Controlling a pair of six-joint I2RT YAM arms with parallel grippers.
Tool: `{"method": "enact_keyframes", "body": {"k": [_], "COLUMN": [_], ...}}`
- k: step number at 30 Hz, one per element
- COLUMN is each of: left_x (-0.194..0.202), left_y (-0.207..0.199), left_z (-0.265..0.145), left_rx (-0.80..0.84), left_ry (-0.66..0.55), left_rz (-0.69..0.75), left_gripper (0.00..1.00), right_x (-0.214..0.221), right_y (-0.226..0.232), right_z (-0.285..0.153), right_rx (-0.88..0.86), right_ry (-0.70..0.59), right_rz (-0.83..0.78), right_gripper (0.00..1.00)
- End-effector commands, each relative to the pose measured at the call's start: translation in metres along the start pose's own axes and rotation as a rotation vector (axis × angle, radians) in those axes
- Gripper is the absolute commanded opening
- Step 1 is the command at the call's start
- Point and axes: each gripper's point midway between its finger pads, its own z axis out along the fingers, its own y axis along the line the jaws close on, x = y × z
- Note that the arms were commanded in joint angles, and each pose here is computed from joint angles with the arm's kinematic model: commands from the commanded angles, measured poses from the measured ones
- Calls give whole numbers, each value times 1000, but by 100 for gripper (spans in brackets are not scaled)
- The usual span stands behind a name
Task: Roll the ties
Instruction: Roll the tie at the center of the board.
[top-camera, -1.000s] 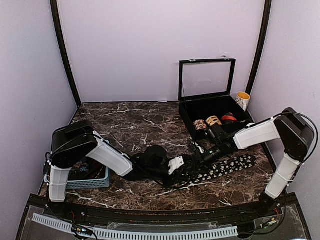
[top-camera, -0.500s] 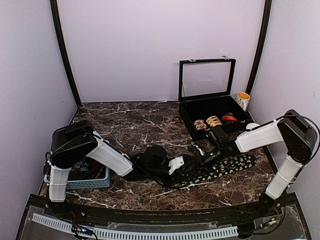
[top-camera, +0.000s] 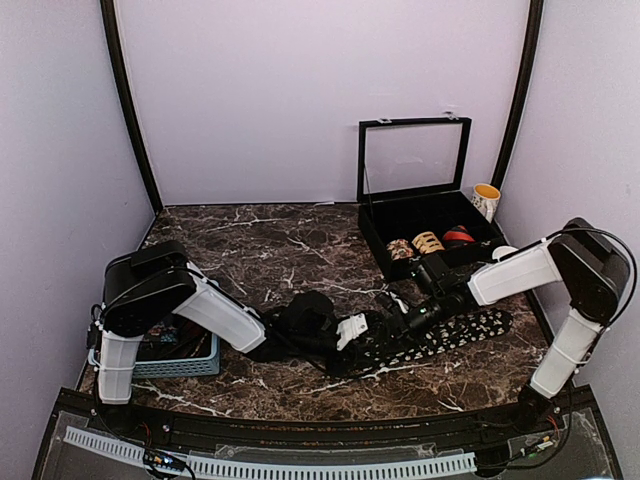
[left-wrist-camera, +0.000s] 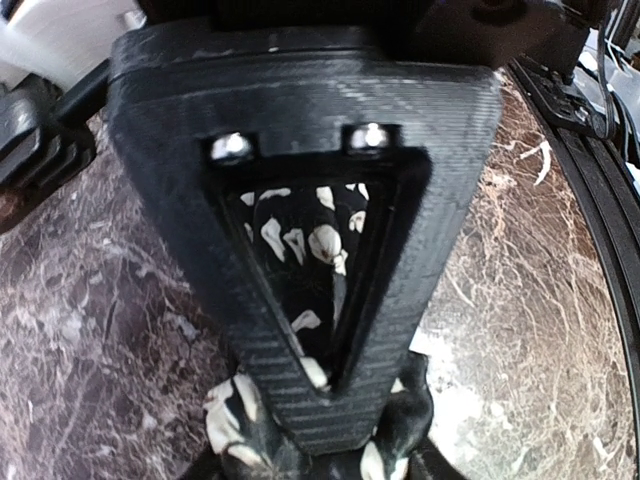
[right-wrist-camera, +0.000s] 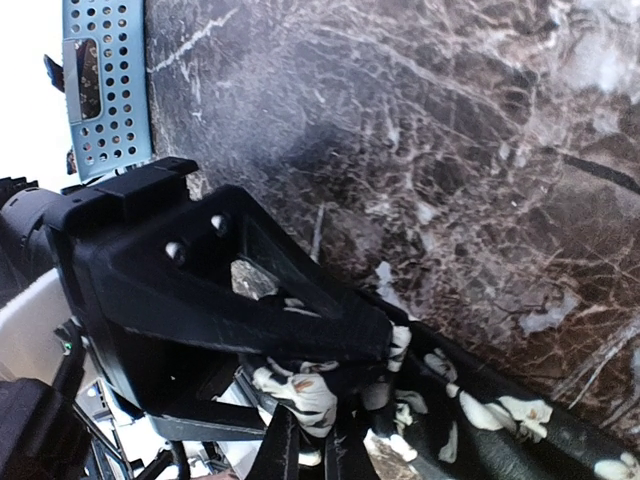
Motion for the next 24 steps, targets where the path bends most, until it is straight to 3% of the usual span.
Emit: {"method": "enact_keyframes", "body": {"k": [1,11,24], "left_x": [93,34,18], "left_y": [-7,-5,4], "left_z": [-8,-26,-17], "left_rx": [5,-28,-56], "left_ry": [287,21,-96], "left_rz": [-84,-15,-55], "left_gripper": [47,64,66], "right_x": [36,36,51], "right_y": [-66,-97,-117], "right_z": [11,1,-14], "right_rx": [203,282,399], "right_ry": [79,61,100], "right_rz": [135,246,294], "right_gripper": [0,0,0]}}
